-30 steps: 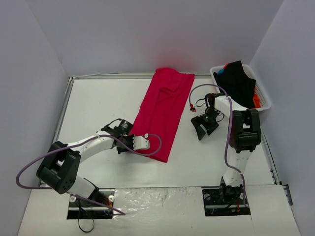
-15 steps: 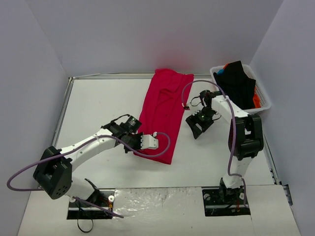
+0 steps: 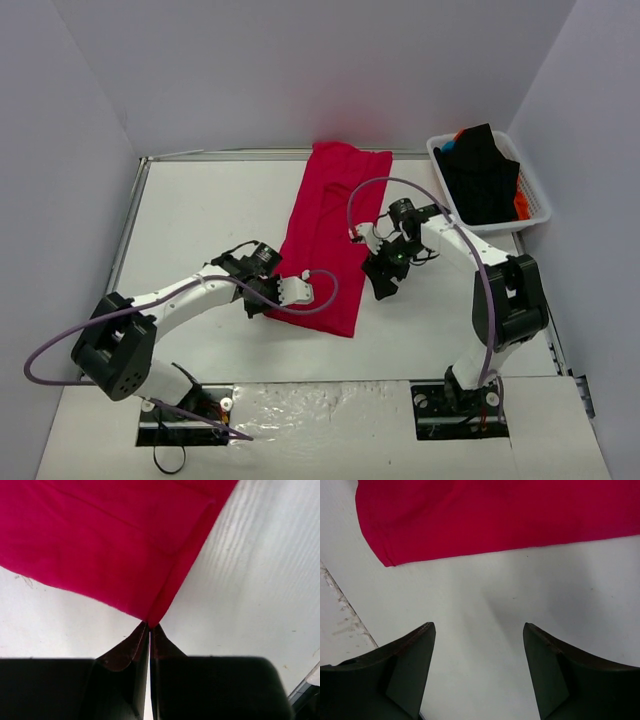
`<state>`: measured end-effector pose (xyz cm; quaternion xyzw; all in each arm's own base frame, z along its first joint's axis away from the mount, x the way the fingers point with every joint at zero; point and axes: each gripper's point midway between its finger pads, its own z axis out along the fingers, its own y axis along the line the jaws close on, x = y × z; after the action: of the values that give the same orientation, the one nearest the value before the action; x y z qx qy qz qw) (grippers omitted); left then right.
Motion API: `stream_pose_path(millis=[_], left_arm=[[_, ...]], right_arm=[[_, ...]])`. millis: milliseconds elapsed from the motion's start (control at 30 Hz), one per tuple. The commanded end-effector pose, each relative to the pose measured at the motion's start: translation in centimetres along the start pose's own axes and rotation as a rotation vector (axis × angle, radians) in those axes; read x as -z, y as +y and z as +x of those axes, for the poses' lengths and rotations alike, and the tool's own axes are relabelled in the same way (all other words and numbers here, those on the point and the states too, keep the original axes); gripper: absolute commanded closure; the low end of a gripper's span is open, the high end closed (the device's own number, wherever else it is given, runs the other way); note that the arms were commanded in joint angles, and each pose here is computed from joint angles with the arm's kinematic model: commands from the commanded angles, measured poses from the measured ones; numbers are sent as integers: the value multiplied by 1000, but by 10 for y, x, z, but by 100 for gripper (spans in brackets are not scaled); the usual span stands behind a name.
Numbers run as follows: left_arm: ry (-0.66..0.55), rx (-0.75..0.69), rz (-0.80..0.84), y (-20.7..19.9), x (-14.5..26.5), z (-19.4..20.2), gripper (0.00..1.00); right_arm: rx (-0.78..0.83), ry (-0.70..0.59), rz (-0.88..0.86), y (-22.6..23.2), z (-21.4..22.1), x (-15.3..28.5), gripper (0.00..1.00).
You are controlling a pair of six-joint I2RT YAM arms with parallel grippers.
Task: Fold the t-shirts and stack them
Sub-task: Grab the bottom of the folded rectangular tshirt with both arms
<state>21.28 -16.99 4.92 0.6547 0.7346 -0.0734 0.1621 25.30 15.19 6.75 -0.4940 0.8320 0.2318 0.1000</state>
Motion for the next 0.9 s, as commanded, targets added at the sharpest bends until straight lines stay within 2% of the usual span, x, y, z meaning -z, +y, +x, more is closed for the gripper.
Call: stream_pose_path(millis=[0, 133, 500, 767, 867], left_arm=[[-76, 96, 28, 3, 1, -7, 97], [-157, 156, 124, -1, 1, -19, 98], [-140, 189, 171, -4, -11, -19, 98], [-182, 227, 175, 1, -4, -23, 98], [-233, 238, 162, 6, 4, -28, 97]], right_arm=[[134, -73, -10, 20, -17, -2, 33], [212, -64, 65, 27, -24, -12, 32], [360, -31, 97, 58, -28, -37, 34], [386, -19, 98, 66, -24, -44, 36], [339, -87, 125, 61, -34, -40, 36]])
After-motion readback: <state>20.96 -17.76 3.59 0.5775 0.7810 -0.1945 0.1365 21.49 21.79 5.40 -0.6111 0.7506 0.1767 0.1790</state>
